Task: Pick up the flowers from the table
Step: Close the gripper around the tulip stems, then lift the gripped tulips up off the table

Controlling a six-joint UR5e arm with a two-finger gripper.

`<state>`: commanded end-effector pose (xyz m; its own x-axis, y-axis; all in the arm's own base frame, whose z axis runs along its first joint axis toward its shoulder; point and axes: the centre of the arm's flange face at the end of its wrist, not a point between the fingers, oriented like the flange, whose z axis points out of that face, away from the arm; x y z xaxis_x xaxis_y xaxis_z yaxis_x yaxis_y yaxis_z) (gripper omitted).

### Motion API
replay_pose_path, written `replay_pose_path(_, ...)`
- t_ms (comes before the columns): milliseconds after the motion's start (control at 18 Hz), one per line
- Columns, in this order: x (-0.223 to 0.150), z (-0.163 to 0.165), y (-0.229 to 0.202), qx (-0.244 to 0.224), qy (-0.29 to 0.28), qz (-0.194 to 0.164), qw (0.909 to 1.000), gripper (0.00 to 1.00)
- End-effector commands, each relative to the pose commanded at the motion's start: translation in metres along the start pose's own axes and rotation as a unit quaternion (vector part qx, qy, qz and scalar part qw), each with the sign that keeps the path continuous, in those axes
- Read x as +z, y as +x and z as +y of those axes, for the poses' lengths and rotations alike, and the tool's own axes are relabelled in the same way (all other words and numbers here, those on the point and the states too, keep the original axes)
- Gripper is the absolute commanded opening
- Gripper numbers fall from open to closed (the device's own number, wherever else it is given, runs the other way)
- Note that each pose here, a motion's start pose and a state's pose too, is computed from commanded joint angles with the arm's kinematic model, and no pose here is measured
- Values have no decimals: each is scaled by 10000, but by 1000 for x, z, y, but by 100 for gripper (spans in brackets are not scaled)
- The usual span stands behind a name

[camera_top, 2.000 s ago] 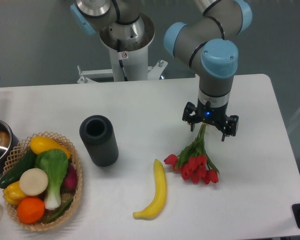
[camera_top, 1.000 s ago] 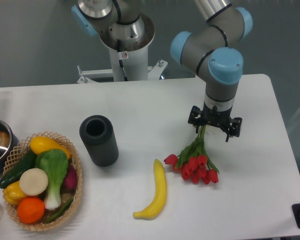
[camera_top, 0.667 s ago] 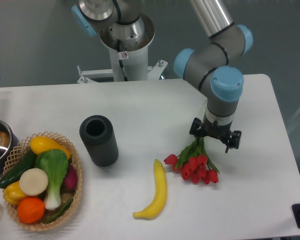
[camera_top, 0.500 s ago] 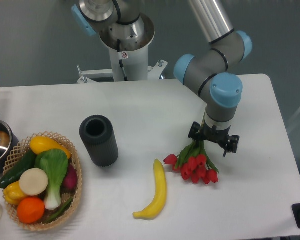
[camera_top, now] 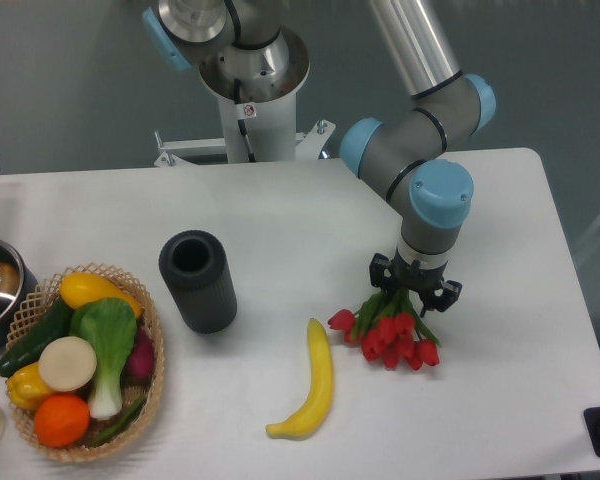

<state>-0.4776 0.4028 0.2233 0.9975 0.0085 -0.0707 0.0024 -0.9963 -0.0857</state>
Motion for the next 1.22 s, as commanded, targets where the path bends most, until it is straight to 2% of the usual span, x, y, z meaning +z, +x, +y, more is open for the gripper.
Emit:
replay_pose_path(333,-31,1,-1,-22,84,-182,9998,0)
replay_pose_path(667,-83,12,-17,-154,188,-446,9987,0)
replay_pose_path(944,-138,16,-52,-374,-38,-21,9993,0)
replay_pose_path(1222,-162,14,-60,-403,-103,92,9991,0)
